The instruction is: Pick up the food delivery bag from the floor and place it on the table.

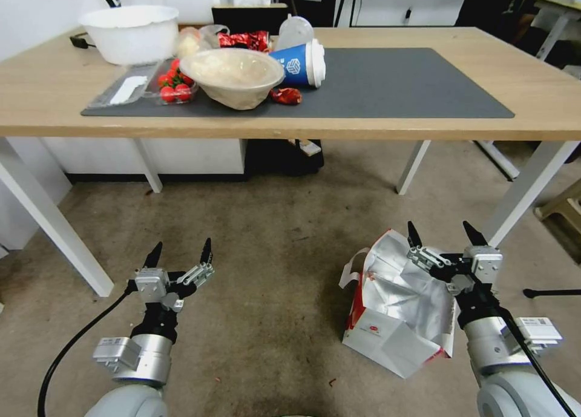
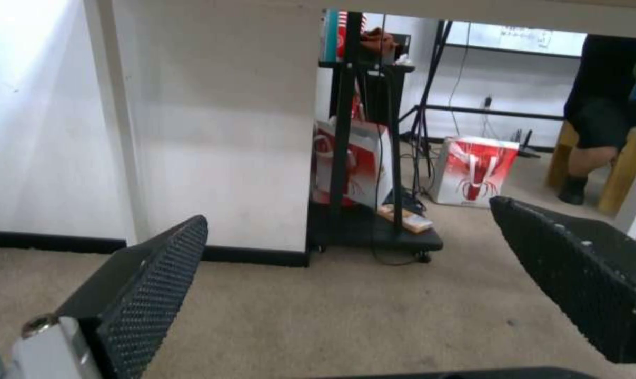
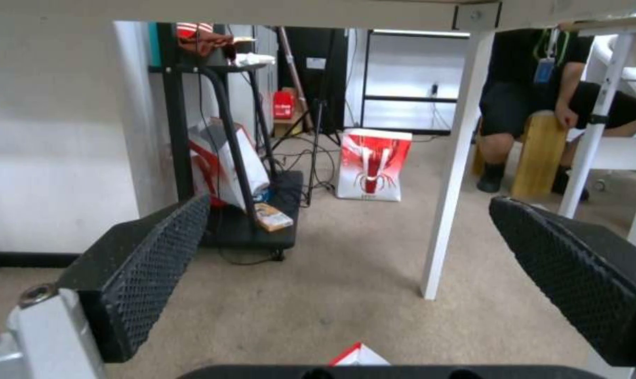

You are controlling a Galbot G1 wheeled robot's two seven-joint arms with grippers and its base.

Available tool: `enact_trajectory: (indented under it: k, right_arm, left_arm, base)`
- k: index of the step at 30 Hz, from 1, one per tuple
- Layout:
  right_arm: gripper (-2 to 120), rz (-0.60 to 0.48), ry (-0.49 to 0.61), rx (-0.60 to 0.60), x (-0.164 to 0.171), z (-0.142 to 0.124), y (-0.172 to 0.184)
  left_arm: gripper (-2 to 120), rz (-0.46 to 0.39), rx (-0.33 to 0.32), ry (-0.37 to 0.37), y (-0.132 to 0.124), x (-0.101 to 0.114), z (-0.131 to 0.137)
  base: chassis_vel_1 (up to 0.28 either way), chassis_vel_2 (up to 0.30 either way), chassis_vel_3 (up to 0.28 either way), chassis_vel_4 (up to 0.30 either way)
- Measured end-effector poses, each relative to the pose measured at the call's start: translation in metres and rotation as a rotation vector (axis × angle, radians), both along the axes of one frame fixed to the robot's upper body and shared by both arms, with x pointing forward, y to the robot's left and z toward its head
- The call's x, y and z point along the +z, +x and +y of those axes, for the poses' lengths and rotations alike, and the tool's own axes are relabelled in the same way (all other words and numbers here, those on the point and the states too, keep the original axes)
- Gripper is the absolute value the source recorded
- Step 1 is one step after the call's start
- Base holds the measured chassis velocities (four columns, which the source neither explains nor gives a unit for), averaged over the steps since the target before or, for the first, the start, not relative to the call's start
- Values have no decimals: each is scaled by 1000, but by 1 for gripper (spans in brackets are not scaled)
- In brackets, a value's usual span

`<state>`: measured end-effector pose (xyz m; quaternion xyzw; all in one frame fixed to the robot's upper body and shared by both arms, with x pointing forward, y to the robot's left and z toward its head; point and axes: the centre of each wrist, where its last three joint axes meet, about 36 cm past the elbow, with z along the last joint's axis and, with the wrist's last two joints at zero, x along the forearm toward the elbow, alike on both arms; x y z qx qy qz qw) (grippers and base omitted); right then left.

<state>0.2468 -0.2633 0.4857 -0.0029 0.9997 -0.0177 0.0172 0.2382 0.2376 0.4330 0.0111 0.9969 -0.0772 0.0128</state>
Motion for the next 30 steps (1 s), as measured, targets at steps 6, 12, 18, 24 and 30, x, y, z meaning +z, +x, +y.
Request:
enact_trajectory:
  k: [6, 12, 18, 24, 30]
  right_arm:
    - [100, 1, 0, 0, 0, 0, 0]
    - [100, 2, 0, 0, -1, 0, 0]
    - [100, 4, 0, 2, -1, 0, 1]
    - [100, 5, -1, 3, -2, -1, 2]
    - [100, 6, -1, 4, -3, -1, 3]
  left_arm:
    - [100, 0, 0, 0, 0, 0, 0]
    - [100, 1, -1, 2, 0, -1, 0]
    - [100, 3, 1, 1, 1, -2, 1]
    - [100, 6, 2, 1, 1, -3, 0]
    - [100, 7, 3, 1, 2, -4, 0]
  base:
    - [0, 0, 0, 0]
    - [0, 0, 0, 0]
    - [0, 0, 0, 0]
    - [0, 0, 0, 0]
    - [0, 0, 0, 0]
